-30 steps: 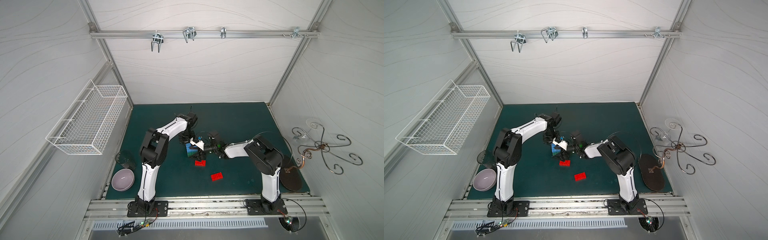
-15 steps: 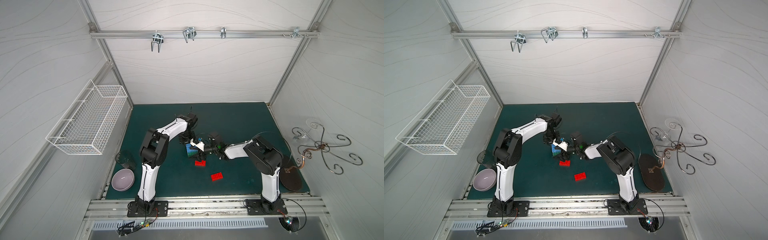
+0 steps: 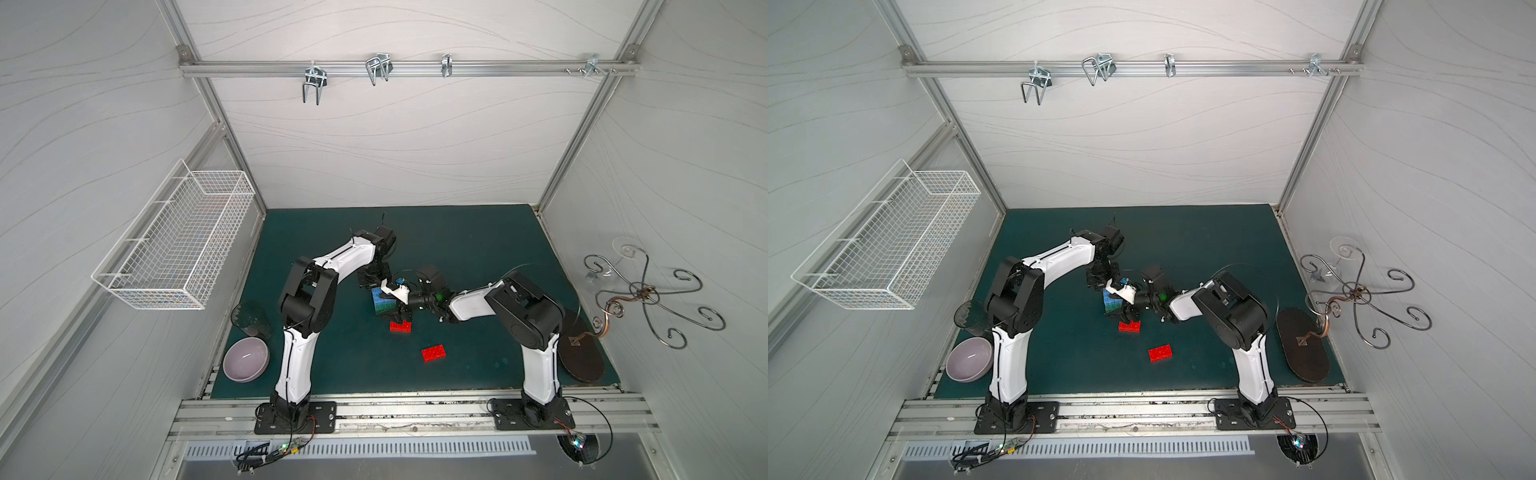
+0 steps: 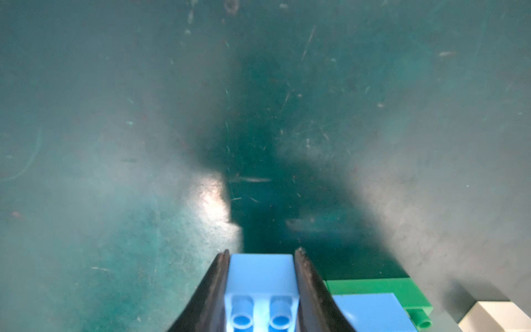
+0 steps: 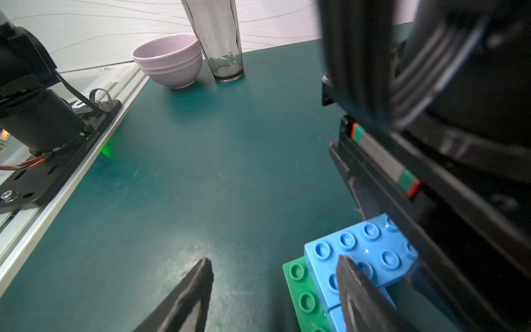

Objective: Assemble a small pinwheel with lego
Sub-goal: Assemble the lego brick with the lego brick.

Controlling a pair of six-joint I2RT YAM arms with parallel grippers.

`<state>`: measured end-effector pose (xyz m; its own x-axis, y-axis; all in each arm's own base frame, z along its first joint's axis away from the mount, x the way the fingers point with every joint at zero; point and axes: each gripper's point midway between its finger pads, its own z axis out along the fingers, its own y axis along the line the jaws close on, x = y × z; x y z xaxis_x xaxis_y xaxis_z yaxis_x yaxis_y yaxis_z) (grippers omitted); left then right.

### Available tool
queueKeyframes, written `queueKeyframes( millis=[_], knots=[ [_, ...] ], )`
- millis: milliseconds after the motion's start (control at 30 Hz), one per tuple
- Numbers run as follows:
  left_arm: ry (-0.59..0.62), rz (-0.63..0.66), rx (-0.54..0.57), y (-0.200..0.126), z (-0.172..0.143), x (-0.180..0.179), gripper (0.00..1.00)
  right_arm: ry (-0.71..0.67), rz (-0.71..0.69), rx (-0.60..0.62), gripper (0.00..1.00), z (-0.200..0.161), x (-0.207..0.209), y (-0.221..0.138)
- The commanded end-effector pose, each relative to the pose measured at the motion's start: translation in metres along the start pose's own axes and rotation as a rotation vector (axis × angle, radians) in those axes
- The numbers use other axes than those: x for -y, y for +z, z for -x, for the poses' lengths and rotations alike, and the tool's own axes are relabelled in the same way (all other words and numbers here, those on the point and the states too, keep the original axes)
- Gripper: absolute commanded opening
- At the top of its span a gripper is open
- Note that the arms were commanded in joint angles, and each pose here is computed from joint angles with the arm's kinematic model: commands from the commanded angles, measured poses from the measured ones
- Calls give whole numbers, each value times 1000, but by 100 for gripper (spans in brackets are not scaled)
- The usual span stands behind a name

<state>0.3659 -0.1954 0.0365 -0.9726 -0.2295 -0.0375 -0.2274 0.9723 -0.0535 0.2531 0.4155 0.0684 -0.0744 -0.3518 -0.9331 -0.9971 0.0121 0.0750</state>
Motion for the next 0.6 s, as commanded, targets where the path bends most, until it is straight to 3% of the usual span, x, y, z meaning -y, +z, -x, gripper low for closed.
queueKeyframes(
  millis=[0,267,500,567],
  knots=[
    [18,-7,26,-19,2,5,12,181,27,-184,70,-64,-20,-3],
    [26,-7,28,-21,0,6,14,201,6,-238,69,-87,-19,-2],
    [30,-36,30,-27,2,13,24,200,3,-234,68,-83,-17,-2],
    [35,-44,27,-29,3,15,33,198,3,-233,68,-81,-17,-2]
  ],
)
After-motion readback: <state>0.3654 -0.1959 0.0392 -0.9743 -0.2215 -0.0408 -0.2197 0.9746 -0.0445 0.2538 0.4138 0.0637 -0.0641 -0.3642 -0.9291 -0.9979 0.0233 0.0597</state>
